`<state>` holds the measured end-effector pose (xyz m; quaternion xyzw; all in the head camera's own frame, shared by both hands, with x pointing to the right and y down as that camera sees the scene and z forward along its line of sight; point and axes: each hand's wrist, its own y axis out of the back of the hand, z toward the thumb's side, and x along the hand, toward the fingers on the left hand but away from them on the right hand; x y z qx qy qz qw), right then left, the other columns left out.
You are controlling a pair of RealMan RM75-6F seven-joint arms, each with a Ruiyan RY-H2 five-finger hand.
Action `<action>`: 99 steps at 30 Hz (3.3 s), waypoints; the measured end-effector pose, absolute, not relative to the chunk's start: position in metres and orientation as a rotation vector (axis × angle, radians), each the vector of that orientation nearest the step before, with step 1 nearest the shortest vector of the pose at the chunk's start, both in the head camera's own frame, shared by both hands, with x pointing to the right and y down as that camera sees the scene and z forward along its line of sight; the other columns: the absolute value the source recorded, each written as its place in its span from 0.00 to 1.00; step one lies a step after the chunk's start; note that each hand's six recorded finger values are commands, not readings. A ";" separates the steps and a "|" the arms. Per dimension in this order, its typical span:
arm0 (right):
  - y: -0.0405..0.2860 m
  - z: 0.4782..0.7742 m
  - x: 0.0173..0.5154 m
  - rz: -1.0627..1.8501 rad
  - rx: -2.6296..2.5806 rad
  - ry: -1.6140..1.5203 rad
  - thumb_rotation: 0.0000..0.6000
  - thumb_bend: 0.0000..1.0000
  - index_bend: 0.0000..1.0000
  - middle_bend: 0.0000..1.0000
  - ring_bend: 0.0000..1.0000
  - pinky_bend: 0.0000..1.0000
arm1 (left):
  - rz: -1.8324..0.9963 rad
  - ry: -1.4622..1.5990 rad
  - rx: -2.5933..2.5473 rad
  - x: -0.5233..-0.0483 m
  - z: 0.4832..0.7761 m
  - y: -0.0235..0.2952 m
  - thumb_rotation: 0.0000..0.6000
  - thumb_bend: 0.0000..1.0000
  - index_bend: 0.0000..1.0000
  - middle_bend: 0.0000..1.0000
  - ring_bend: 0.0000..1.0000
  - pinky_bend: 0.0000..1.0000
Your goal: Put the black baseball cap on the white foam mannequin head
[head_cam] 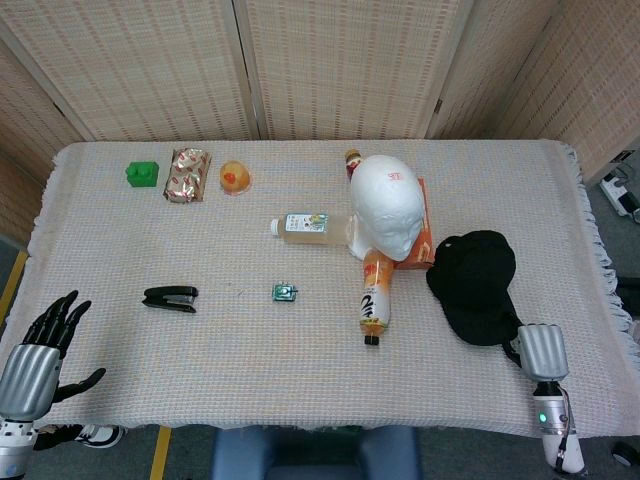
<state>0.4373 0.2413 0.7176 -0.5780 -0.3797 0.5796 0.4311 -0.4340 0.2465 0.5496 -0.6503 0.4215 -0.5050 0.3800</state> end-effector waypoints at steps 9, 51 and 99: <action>0.226 0.708 0.441 1.402 -1.427 -1.105 1.00 0.39 0.67 1.00 1.00 1.00 | -1.300 1.100 -1.624 -0.437 0.548 0.245 1.00 0.18 0.11 0.00 0.02 0.20; 0.081 0.629 0.446 1.083 -1.103 -1.613 1.00 0.37 0.86 1.00 1.00 1.00 | -1.321 1.105 -1.610 -0.443 0.552 0.241 1.00 0.20 0.11 0.00 0.02 0.20; 0.075 0.610 0.235 0.648 -1.460 -1.291 1.00 0.37 0.86 1.00 1.00 1.00 | -1.344 1.143 -1.564 -0.451 0.553 0.232 1.00 0.20 0.11 0.00 0.02 0.21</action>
